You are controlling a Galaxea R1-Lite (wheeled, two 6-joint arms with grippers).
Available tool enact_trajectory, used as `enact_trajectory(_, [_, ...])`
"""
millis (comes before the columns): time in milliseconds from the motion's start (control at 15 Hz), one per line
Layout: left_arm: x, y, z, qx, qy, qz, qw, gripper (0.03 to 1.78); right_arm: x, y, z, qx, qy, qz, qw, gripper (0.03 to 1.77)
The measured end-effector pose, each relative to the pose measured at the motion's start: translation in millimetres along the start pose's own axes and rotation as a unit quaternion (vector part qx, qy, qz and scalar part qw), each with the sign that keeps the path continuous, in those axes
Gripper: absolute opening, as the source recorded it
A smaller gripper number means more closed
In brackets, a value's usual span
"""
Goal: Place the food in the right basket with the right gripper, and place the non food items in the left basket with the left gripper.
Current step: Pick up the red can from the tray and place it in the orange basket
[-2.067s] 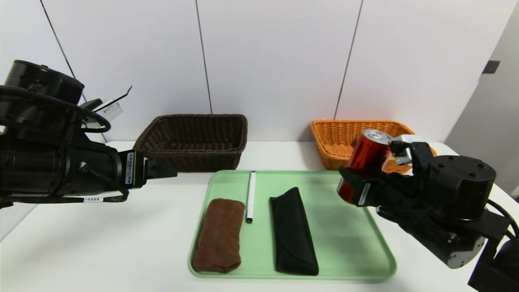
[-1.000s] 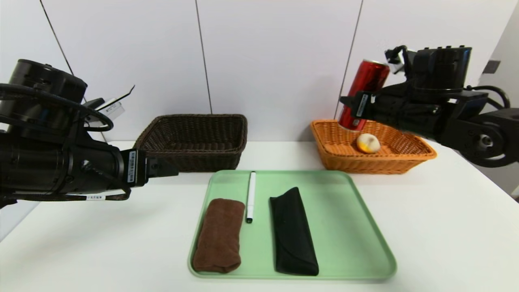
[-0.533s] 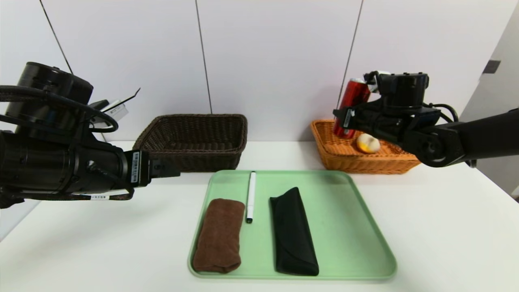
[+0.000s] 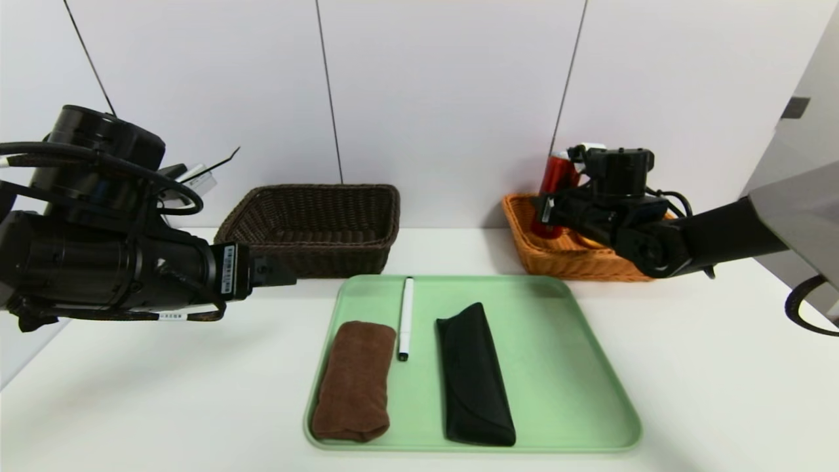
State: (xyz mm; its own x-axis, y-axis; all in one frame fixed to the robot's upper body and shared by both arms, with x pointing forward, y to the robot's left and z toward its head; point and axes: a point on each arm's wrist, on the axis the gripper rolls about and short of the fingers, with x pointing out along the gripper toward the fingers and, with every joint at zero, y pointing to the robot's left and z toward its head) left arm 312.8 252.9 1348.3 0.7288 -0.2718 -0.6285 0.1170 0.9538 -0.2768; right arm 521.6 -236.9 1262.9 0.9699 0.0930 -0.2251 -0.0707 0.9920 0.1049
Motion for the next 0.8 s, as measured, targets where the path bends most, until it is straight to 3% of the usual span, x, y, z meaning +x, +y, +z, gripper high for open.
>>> enact_trajectory(400, [7,-1,3,0.005,-0.005,-0.002,1.0000,1.69,16,-9,-12,-0.010,-0.001,-0.011,0.9999,0.93])
enact_trajectory(800, [10,-1,3,0.004,-0.001,0.000,1.0000,1.69,20,-14,-13,-0.010,-0.008,-0.015,0.9998,1.36])
